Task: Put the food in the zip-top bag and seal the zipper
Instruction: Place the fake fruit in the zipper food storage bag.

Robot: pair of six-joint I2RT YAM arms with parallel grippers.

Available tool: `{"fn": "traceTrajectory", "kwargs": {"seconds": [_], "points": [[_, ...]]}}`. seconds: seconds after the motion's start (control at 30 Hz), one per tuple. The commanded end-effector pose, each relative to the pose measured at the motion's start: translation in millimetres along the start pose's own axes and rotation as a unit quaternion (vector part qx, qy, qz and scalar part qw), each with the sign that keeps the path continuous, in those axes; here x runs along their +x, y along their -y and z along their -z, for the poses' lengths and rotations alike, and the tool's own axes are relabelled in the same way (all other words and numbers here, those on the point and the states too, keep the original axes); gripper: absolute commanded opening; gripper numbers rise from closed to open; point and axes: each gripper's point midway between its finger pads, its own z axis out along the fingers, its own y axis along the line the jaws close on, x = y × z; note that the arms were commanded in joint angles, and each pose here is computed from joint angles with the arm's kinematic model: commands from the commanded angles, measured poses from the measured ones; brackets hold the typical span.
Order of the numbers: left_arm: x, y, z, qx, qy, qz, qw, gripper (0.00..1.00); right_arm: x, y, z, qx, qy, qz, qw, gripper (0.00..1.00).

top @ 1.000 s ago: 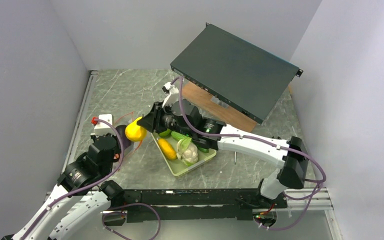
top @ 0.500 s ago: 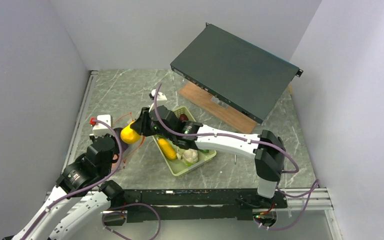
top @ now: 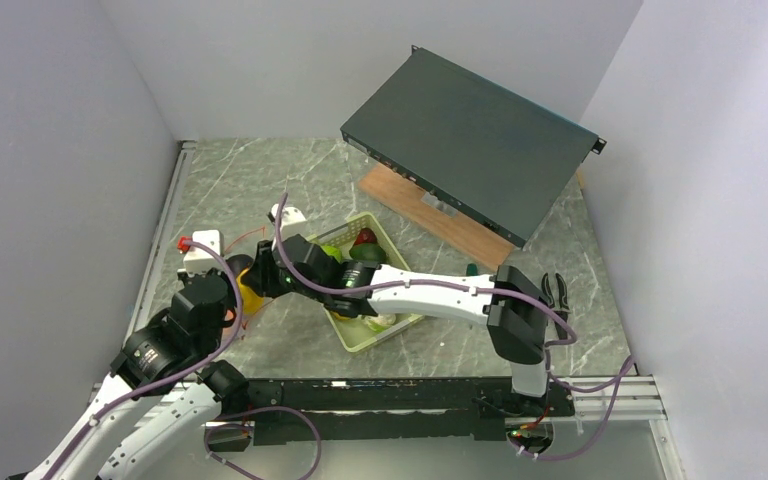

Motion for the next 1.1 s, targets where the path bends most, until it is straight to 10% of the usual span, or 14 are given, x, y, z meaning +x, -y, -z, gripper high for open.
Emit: {"fn": "traceTrajectory", "kwargs": {"seconds": [0.0, 0.77, 1.07], "points": [[-8.9, 0.2, 0.2, -0.002, 0.015, 0.022, 1.000, 0.00, -11.6, -18.0, -2.8, -0.020, 0.017, 0.002, 1.000, 0.06], [-9.6, -2.8, 2.4, -0.005, 0.019, 0.030, 0.999, 0.00, 30.3, -18.4, -13.5, -0.052, -0.053, -0.018, 0.997, 0.63], [-9.2, -1.5, 1.5, -0.004, 0.017, 0.027, 0.999, 0.00, 13.8, -9.2, 13.3, -0.041, -0.037, 0.017, 0.998, 0.65]]}}
